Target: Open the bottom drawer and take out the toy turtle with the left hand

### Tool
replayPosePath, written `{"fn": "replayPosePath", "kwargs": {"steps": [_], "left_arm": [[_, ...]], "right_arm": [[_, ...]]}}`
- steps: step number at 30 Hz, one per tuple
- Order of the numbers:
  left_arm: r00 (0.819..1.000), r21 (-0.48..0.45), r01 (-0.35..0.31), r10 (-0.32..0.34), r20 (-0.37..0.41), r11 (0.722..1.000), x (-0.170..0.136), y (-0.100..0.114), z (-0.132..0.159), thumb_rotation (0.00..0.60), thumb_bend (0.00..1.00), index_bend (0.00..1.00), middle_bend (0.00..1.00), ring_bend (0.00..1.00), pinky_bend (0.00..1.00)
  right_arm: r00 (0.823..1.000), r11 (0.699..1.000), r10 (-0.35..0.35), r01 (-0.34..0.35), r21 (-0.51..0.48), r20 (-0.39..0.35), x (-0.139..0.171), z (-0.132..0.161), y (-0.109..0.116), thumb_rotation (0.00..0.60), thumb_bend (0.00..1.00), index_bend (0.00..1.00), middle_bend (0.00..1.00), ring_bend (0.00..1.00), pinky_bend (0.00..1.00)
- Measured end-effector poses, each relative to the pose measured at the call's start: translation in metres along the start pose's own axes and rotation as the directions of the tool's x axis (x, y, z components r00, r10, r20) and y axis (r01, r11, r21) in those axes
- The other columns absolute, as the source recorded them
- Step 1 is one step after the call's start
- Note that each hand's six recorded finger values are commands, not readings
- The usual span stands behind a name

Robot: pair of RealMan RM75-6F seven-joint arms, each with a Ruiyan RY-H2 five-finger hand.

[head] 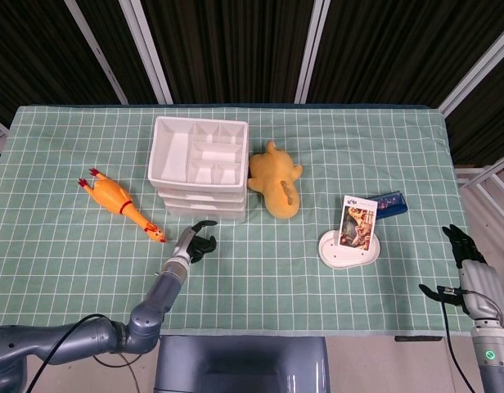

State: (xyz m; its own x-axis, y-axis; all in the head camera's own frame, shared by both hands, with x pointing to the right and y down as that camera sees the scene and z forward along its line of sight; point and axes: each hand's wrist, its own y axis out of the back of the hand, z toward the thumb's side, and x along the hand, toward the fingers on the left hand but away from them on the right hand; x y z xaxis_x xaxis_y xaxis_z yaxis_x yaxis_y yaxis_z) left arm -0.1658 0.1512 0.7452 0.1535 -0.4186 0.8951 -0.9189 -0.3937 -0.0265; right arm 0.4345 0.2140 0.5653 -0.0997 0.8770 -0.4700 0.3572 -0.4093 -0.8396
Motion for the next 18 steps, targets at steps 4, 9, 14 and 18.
{"fn": "replayPosePath", "kwargs": {"steps": [4, 9, 14, 18], "left_arm": [[1.0, 0.076, 0.004, -0.005, 0.015, 0.997, -0.006, 0.002, -0.002, 0.6, 0.62, 0.2, 0.97, 0.99, 1.0], [0.995, 0.212, -0.029, 0.009, 0.098, 0.977, -0.012, 0.005, 0.006, 0.6, 0.62, 0.2, 0.97, 0.99, 1.0], [0.975, 0.365, -0.1, 0.018, 0.223, 0.926, -0.018, 0.006, 0.022, 0.6, 0.62, 0.2, 0.97, 0.99, 1.0], [0.95, 0.473, -0.171, 0.018, 0.31, 0.864, -0.023, 0.007, 0.032, 0.6, 0.62, 0.2, 0.98, 0.99, 1.0]], "right_arm": [[1.0, 1.0, 0.001, -0.001, 0.001, -0.001, 0.0, 0.0, 0.0, 0.6, 0.08, 0.0, 0.0, 0.0, 0.18], [1.0, 1.0, 0.001, -0.001, 0.003, -0.001, 0.0, 0.0, 0.0, 0.6, 0.08, 0.0, 0.0, 0.0, 0.18], [1.0, 1.0, 0.0, 0.0, 0.003, -0.001, 0.0, 0.0, 0.0, 0.6, 0.08, 0.0, 0.0, 0.0, 0.18], [1.0, 1.0, 0.002, -0.002, 0.002, 0.0, 0.0, 0.0, -0.001, 0.6, 0.08, 0.0, 0.0, 0.0, 0.18]]}}
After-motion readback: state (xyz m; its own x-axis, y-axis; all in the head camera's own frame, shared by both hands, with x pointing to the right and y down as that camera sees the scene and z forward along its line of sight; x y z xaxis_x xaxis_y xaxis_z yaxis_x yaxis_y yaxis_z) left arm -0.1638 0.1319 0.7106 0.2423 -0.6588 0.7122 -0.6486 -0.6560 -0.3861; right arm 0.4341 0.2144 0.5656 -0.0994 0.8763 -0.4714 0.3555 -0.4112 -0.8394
